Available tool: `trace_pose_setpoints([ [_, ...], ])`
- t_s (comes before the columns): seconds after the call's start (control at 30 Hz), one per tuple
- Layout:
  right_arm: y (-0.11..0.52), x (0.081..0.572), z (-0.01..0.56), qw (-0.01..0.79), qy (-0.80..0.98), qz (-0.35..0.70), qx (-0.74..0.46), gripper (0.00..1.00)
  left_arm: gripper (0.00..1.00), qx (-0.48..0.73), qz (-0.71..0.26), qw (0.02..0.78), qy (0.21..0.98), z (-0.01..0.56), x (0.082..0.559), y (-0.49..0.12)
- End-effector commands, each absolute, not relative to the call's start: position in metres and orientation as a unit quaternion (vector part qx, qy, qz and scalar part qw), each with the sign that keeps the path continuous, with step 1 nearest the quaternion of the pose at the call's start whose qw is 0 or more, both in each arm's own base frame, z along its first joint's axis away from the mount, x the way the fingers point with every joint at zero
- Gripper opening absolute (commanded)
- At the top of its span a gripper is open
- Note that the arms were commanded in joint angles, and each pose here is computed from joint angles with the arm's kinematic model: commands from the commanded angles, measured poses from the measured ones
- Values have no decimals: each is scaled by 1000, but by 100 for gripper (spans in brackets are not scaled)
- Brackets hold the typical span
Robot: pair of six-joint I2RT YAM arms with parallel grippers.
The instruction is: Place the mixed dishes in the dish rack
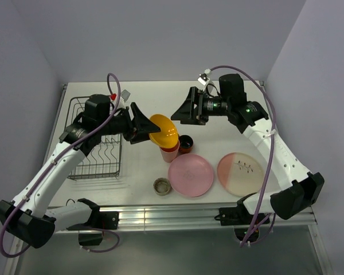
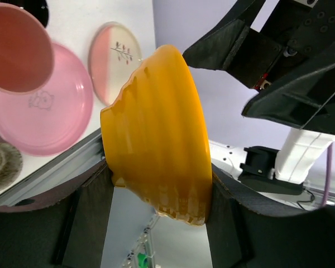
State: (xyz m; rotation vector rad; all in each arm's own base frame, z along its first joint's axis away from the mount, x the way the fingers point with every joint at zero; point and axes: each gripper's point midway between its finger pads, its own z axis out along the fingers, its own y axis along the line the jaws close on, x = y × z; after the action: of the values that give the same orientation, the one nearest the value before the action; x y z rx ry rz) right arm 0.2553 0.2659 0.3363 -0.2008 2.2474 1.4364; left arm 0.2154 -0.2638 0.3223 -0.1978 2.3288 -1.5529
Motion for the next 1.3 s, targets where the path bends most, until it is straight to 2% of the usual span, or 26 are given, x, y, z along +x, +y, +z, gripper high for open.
trace_pose_setpoints([
  [0.0, 256, 258, 348, 267, 820, 502, -71, 82, 0, -43, -527, 222, 819, 345, 220, -254],
  [0.17, 227, 267, 336, 298, 842, 448, -31, 82, 0, -72, -486, 262, 831, 347, 238, -228],
  [0.37, 206, 259, 337, 317, 848, 426, -11, 82, 0, -118, -388, 311, 860, 345, 269, -175],
  [0.53, 209, 238, 329, 292, 848, 442, -5, 81, 0, -167, -245, 360, 885, 333, 306, -124],
  [0.87, 211, 204, 287, 228, 869, 439, -3, 81, 0, -222, 21, 449, 865, 325, 354, -30],
  [1.07, 209, 198, 284, 226, 873, 432, -7, 81, 0, -220, 191, 402, 868, 285, 376, 11],
  [1.27, 210, 196, 279, 223, 873, 433, -10, 81, 0, -211, 300, 358, 858, 251, 393, 36],
])
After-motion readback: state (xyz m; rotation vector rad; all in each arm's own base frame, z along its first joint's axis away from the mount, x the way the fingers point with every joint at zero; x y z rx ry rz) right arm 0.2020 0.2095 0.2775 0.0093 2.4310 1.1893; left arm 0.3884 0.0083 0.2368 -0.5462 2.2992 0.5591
